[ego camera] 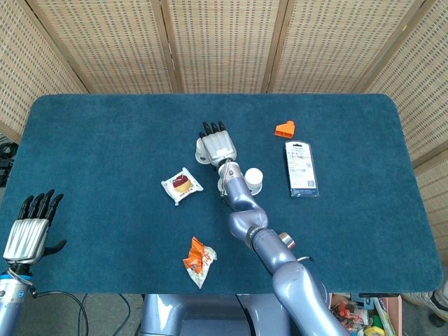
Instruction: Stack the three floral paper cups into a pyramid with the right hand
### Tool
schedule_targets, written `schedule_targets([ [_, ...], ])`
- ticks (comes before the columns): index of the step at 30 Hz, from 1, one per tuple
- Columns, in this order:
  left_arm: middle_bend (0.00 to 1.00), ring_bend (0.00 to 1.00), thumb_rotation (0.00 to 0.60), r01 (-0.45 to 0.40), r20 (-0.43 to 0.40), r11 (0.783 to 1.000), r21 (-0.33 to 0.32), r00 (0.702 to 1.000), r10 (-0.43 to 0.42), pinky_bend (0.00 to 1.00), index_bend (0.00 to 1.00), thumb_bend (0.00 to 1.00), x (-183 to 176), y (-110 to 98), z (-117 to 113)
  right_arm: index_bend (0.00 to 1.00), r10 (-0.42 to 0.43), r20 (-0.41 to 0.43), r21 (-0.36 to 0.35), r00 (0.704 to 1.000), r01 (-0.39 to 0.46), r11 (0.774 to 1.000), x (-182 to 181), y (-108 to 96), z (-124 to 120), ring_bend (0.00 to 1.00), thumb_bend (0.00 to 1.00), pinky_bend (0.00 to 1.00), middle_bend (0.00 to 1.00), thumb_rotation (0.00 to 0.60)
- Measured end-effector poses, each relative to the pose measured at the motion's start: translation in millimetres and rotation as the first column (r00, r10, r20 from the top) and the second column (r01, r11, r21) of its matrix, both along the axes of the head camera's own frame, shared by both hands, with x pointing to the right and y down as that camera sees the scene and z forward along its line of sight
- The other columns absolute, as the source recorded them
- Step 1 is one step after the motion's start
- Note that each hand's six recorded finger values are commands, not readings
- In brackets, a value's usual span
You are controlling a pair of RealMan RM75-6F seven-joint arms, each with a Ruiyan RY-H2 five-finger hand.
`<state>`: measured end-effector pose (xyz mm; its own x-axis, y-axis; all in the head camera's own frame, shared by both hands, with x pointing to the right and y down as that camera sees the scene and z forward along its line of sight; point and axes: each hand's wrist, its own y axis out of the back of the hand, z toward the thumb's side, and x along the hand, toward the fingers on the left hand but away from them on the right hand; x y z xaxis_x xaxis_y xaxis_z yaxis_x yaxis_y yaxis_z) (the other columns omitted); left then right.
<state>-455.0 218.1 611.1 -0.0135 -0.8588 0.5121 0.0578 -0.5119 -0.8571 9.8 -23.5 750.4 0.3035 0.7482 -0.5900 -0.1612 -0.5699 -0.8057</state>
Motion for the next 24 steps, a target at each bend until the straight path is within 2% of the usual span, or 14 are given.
schedule_targets([
  [2,0.00,0.00,0.600,-0.002,-0.001,1.000,-0.004,1.000,0.002,0.00,0.00,0.20,0.8,0.3,0.9,0.24,0.002,0.005,-0.001,1.000,-0.002,1.000,0.1,0.6,0.4,0.00,0.04,0.00,0.00,0.600],
  [14,0.00,0.00,0.600,-0.004,-0.007,1.000,-0.003,1.000,0.004,0.00,0.00,0.20,1.0,1.1,-0.5,0.47,0.005,0.042,0.048,0.999,-0.007,0.999,-3.4,-1.2,-7.0,0.00,0.04,0.00,0.02,0.600],
  [24,0.00,0.00,0.600,-0.007,-0.010,1.000,-0.007,1.000,0.007,0.00,0.00,0.20,2.1,1.6,-0.2,0.54,-0.001,0.049,0.065,0.999,-0.002,0.998,-3.8,-1.6,-9.1,0.00,0.04,0.00,0.07,0.600],
])
